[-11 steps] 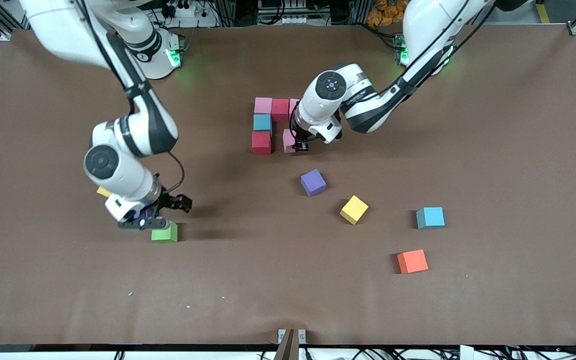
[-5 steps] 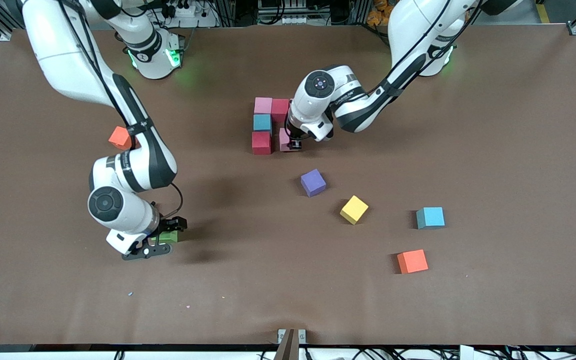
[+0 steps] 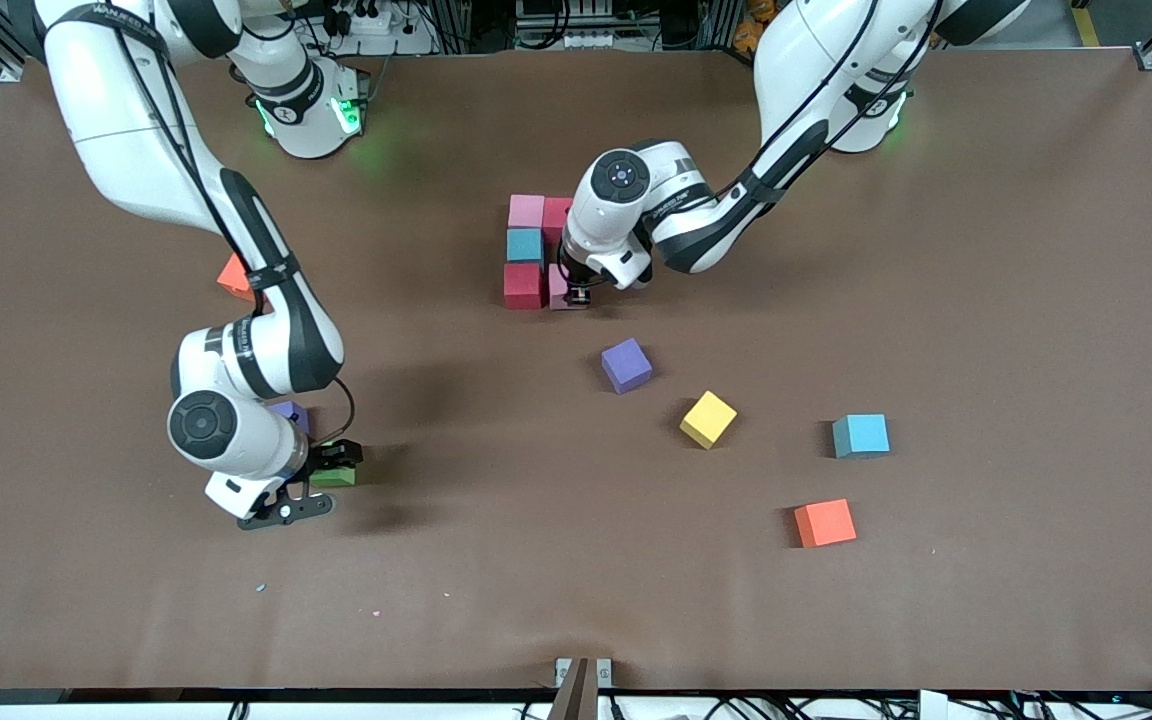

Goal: Arrange 11 blocks into digit 3
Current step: 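Grasp the green cube with the right gripper while the left gripper holds pink, then carry the green cube to the cluster while the left gripper reaches purple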

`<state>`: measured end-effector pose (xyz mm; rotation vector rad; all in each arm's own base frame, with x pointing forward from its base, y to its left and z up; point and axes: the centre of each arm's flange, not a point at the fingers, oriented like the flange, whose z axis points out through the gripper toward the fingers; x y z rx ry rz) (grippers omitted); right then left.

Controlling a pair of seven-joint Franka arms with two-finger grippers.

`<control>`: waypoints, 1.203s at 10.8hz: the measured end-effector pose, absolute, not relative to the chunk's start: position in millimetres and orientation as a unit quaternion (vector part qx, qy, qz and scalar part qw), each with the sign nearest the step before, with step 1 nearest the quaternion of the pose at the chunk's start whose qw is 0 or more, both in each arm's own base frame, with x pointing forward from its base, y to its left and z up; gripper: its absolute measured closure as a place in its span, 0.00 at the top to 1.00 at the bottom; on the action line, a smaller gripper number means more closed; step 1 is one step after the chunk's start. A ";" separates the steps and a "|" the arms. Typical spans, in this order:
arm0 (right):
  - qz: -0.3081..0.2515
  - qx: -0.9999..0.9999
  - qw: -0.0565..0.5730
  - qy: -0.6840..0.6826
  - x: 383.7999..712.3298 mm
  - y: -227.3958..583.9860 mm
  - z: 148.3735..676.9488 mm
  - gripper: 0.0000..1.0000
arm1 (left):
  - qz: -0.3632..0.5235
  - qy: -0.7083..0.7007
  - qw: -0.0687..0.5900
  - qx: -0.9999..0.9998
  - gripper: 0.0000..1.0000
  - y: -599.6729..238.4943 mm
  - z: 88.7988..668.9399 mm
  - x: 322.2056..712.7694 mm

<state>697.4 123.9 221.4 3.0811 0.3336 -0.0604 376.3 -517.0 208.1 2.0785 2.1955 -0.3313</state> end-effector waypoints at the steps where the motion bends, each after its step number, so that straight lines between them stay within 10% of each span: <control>1: -0.019 0.994 0.021 0.107 697.6 123.0 218.4 1.00 | -0.109 0.721 0.050 0.683 0.54 -519.0 206.0 376.9; 4: -0.028 0.995 0.020 0.097 695.1 124.4 200.9 0.97 | -0.103 0.721 0.051 0.683 0.54 -524.9 202.5 376.2; 8: -0.028 0.997 0.018 0.067 695.7 128.3 198.7 0.59 | -0.100 0.720 0.048 0.685 0.54 -525.9 202.7 375.9; 13: -0.020 0.995 0.007 0.102 690.1 185.1 217.0 0.59 | -0.100 0.721 0.048 0.684 0.54 -526.1 202.9 376.1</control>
